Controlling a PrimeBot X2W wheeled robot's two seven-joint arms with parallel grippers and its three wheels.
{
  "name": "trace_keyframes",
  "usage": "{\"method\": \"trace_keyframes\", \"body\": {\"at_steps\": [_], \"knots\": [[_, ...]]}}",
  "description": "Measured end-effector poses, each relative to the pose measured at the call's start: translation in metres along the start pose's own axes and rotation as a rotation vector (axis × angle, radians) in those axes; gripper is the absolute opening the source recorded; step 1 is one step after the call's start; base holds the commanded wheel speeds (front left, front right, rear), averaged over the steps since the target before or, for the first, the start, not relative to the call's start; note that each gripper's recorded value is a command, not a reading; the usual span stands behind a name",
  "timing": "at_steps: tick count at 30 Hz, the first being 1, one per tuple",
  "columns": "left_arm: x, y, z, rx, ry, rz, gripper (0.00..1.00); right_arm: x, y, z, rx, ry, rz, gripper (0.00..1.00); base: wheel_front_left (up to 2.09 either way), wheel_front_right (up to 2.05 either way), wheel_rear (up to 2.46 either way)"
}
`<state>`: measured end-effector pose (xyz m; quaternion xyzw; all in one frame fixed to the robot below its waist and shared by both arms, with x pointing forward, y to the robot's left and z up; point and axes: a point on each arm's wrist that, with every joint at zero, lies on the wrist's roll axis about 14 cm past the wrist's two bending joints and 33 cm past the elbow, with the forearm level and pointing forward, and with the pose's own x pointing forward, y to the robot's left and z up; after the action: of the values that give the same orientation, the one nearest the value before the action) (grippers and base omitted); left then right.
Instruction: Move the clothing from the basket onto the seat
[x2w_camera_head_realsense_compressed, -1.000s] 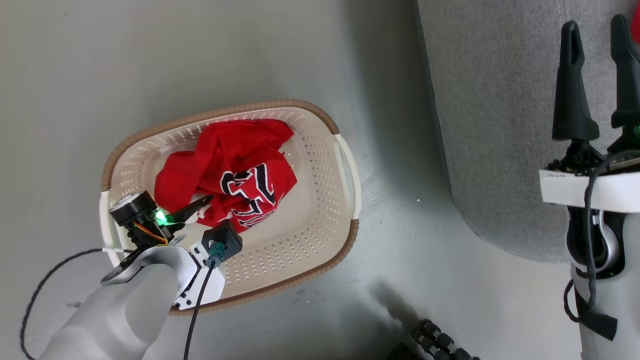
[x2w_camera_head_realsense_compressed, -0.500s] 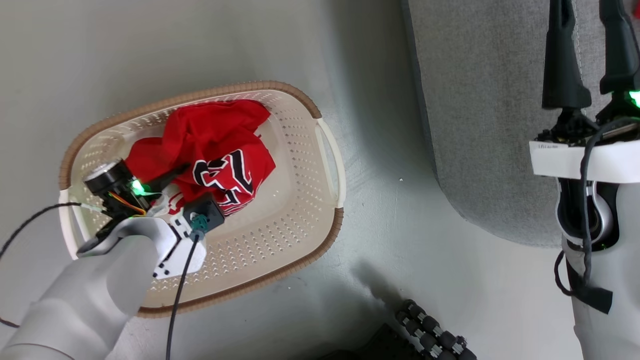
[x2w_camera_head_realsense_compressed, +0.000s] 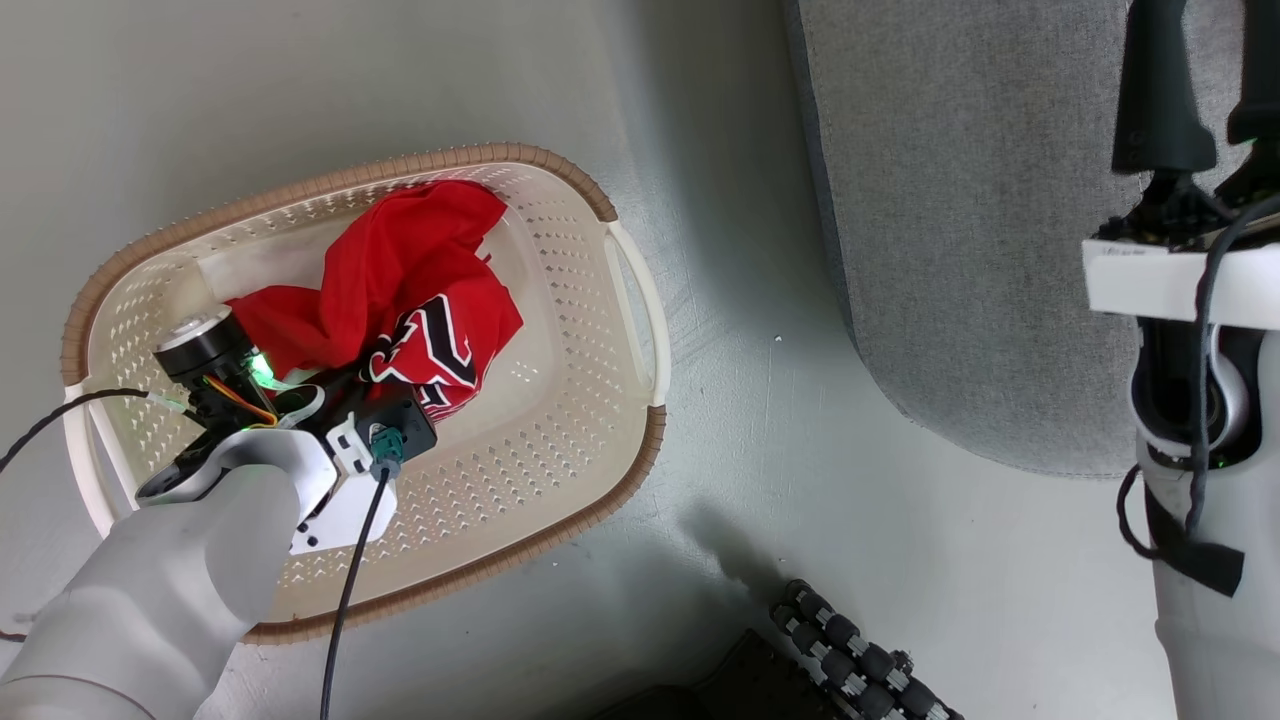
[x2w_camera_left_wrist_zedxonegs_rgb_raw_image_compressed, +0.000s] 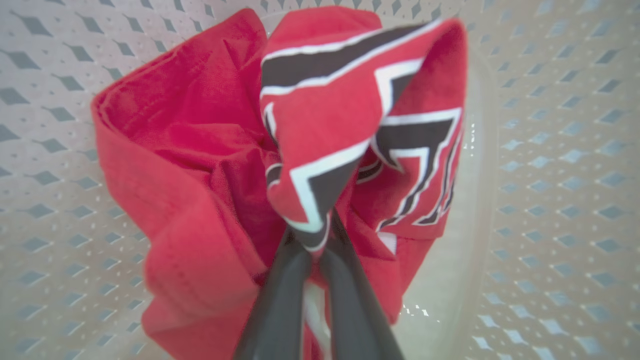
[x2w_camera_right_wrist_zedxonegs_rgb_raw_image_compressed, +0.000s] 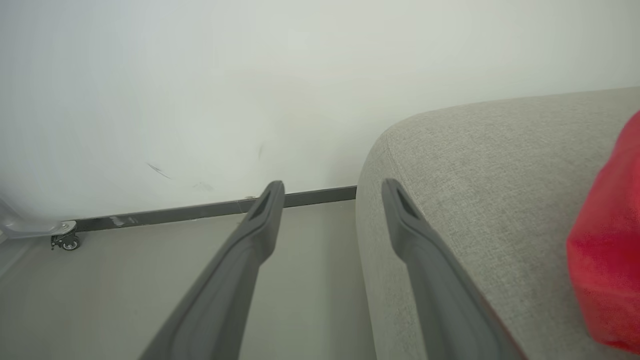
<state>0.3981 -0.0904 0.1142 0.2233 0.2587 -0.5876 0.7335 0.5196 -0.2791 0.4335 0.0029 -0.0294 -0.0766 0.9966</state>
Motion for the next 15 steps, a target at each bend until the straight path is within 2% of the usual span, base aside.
{"method": "trace_keyframes", "body": {"at_steps": [6,15], "knots": [[0.0,0.003,0.005,-0.023,-0.015,0.015,0.0,0.004,-0.005,0.006,-0.006,-0.019,-0.012,1.0,0.0,0.0,0.0],[-0.005,0.025,0.022,-0.02,-0.065,0.084,0.0,0.01,0.0,0.012,0.014,-0.046,-0.003,1.0,0.0,0.0,0.0]]}}
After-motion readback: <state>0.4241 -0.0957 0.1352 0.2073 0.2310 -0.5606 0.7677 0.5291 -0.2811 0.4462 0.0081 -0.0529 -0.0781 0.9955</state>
